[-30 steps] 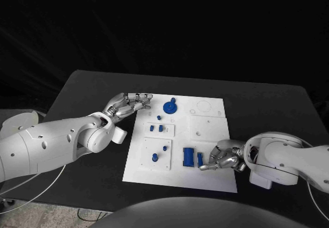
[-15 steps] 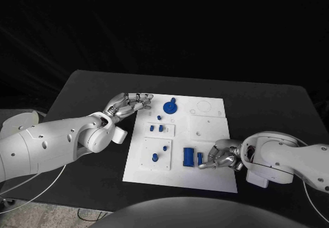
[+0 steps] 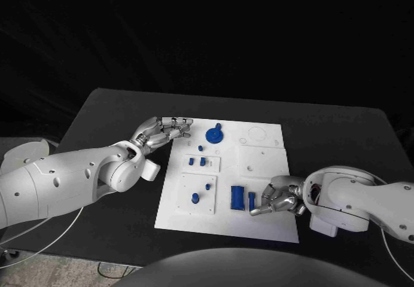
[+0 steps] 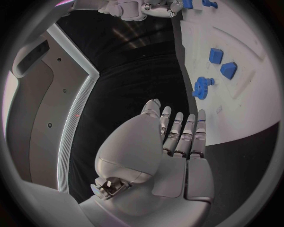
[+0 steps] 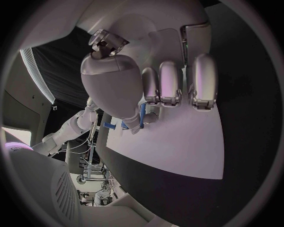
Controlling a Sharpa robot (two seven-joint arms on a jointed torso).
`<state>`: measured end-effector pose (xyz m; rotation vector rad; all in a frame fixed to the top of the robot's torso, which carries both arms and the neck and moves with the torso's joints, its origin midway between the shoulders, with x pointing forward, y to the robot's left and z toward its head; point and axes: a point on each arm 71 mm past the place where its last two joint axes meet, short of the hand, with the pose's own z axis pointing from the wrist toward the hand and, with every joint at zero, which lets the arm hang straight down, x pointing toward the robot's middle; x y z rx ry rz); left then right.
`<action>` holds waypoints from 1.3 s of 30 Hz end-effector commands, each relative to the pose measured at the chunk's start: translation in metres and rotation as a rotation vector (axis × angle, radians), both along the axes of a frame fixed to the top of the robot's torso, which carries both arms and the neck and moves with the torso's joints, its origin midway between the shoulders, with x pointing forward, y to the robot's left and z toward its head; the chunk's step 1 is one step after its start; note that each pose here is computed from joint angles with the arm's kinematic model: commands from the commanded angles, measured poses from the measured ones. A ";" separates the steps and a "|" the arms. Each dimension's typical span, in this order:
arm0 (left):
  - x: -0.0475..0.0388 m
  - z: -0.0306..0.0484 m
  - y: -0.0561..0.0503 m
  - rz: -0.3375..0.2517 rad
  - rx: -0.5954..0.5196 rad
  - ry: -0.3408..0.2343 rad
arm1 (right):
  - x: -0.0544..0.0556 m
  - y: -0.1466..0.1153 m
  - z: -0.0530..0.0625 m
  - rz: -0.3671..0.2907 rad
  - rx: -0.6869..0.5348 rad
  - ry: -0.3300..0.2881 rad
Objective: Assemble the parts on the task board
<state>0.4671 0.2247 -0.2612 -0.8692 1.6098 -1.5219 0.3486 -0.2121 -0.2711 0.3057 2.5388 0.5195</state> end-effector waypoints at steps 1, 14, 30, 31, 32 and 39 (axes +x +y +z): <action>-0.0010 0.0009 0.000 -0.012 -0.019 -0.011 | 0.003 0.004 0.006 -0.004 0.095 -0.079; -0.0030 0.0091 0.003 0.018 -0.029 -0.133 | 0.043 -0.015 0.072 -0.313 0.594 -0.600; -0.0082 0.0163 -0.005 -0.012 -0.059 -0.219 | 0.071 -0.034 0.064 -0.399 0.916 -0.768; -0.0081 0.0164 -0.005 -0.011 -0.059 -0.221 | 0.072 -0.034 0.061 -0.396 0.923 -0.756; -0.0080 0.0165 -0.006 -0.009 -0.059 -0.223 | 0.073 -0.034 0.057 -0.394 0.931 -0.743; -0.0111 0.0082 -0.008 0.005 -0.052 -0.216 | 0.078 -0.033 0.037 -0.372 0.964 -0.666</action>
